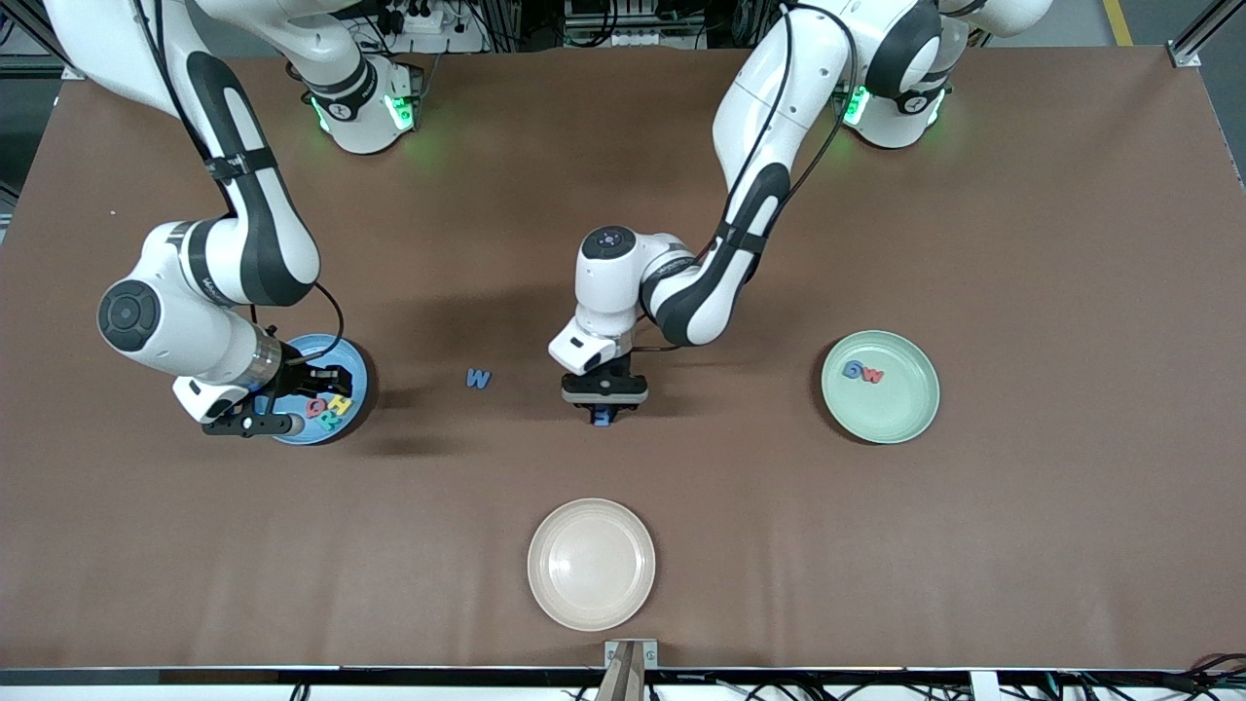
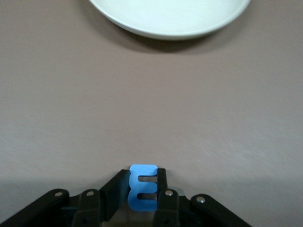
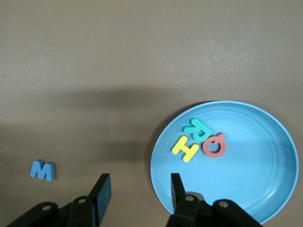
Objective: Sort uppercase to blue plate, lowercase to green plate
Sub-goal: 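Carry the E to the green plate while the right gripper reaches the M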
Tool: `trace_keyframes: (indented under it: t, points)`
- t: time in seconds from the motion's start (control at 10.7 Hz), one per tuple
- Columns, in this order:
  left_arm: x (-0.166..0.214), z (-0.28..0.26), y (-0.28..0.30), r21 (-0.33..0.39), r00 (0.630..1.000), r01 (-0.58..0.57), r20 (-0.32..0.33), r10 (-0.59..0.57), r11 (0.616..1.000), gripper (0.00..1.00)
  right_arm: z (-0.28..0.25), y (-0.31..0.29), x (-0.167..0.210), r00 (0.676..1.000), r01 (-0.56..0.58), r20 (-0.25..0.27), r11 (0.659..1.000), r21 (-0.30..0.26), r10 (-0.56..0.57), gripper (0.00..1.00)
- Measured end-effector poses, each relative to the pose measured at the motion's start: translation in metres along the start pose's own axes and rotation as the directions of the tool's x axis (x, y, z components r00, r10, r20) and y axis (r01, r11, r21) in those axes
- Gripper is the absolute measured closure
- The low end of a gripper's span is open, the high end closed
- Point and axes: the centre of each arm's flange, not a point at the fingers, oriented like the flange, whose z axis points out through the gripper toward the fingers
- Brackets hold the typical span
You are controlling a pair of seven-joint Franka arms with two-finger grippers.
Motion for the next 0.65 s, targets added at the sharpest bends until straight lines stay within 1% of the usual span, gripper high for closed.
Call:
trace_keyframes:
  t: [0.09, 0.28, 0.37, 0.47, 0.56, 0.65]
  points:
    - [0.014, -0.006, -0.008, 0.028, 1.000, 0.000, 0.003, 0.000, 1.000, 0.70, 0.000, -0.001, 0.000, 1.000, -0.004, 0.000, 1.000, 0.005, 0.004, 0.41]
    - [0.046, -0.024, -0.025, 0.053, 1.000, 0.010, 0.011, -0.011, 0.999, 0.70, 0.001, -0.011, -0.001, 1.000, -0.019, 0.003, 0.999, 0.027, 0.019, 0.41]
    - [0.058, -0.034, -0.035, 0.064, 0.999, 0.016, 0.034, -0.019, 0.998, 0.70, 0.003, -0.024, -0.003, 0.999, -0.031, 0.007, 0.999, 0.029, 0.031, 0.41]
    - [0.070, -0.044, -0.047, 0.079, 0.997, 0.019, 0.069, -0.025, 0.997, 0.70, 0.006, -0.043, -0.006, 0.999, -0.045, 0.007, 0.999, 0.028, 0.045, 0.41]
    - [0.082, -0.055, -0.063, 0.089, 0.993, 0.020, 0.114, -0.030, 0.996, 0.70, 0.014, -0.065, -0.012, 0.998, -0.056, -0.009, 0.998, 0.026, 0.056, 0.41]
    - [0.095, -0.065, -0.084, 0.091, 0.987, 0.020, 0.158, -0.034, 0.996, 0.70, 0.025, -0.085, -0.020, 0.997, -0.068, -0.037, 0.997, 0.025, 0.068, 0.41]
